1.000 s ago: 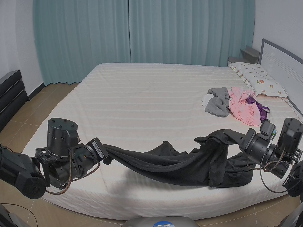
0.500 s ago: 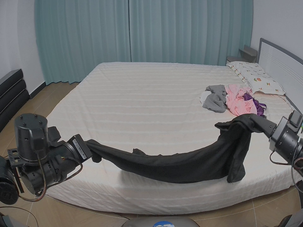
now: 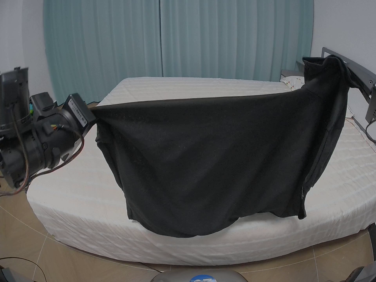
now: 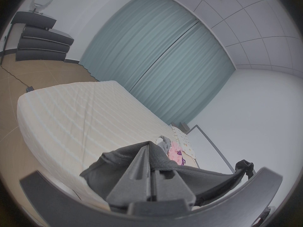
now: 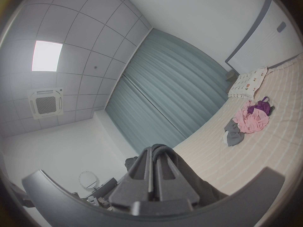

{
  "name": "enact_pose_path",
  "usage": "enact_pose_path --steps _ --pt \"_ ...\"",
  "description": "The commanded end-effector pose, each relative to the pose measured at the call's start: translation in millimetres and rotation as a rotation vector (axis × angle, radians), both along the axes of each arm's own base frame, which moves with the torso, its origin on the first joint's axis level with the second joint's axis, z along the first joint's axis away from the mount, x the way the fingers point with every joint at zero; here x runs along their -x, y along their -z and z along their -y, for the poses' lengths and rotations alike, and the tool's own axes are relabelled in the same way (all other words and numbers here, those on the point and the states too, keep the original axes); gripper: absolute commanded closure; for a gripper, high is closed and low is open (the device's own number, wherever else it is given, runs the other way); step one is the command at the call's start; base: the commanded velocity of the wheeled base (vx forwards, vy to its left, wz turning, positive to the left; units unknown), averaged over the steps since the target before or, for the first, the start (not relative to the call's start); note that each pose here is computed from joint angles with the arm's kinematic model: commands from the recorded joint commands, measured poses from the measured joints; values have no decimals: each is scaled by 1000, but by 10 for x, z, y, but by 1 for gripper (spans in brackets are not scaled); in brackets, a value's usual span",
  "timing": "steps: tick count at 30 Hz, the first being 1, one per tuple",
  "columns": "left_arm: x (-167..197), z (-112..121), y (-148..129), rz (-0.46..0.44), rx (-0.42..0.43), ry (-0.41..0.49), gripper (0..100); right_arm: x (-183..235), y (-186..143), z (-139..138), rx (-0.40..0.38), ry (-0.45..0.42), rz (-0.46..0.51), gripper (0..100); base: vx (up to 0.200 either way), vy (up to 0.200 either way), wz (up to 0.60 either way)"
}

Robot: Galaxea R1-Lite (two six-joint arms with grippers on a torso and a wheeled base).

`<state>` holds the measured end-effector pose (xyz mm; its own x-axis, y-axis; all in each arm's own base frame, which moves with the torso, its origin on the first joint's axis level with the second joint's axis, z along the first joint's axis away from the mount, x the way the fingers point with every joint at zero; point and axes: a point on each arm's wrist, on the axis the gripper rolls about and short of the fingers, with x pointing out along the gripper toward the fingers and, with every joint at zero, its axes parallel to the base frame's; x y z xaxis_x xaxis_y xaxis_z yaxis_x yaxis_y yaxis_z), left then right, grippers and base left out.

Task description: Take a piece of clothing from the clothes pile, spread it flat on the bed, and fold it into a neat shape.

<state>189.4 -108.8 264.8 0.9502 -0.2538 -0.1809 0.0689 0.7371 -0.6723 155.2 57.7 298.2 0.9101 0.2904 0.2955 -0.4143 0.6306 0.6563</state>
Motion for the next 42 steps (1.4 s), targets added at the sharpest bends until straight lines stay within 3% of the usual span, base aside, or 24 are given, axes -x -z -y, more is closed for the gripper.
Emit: enact_pose_path --steps 1,7,17,23,31,42 --pt "-582 189 90 -59 -36 -49 100 -619 42 -106 43 68 -82 100 0 0 0" --pt "-980 279 186 -81 -41 -81 100 -1178 128 -152 52 156 -124 100 67 0 0" --pt "-1540 271 412 -126 -37 -93 100 -1756 395 -290 77 166 -195 100 200 0 0" --pt "-1869 339 805 -199 -68 -111 100 -2049 795 -369 117 163 -290 100 200 0 0" --pt "-2408 412 1333 -233 -88 -152 100 -2521 1345 -417 152 209 -339 100 0 0 0" --pt "-2703 529 1964 -308 -131 -170 100 -2920 2146 -508 194 249 -446 100 0 0 0"
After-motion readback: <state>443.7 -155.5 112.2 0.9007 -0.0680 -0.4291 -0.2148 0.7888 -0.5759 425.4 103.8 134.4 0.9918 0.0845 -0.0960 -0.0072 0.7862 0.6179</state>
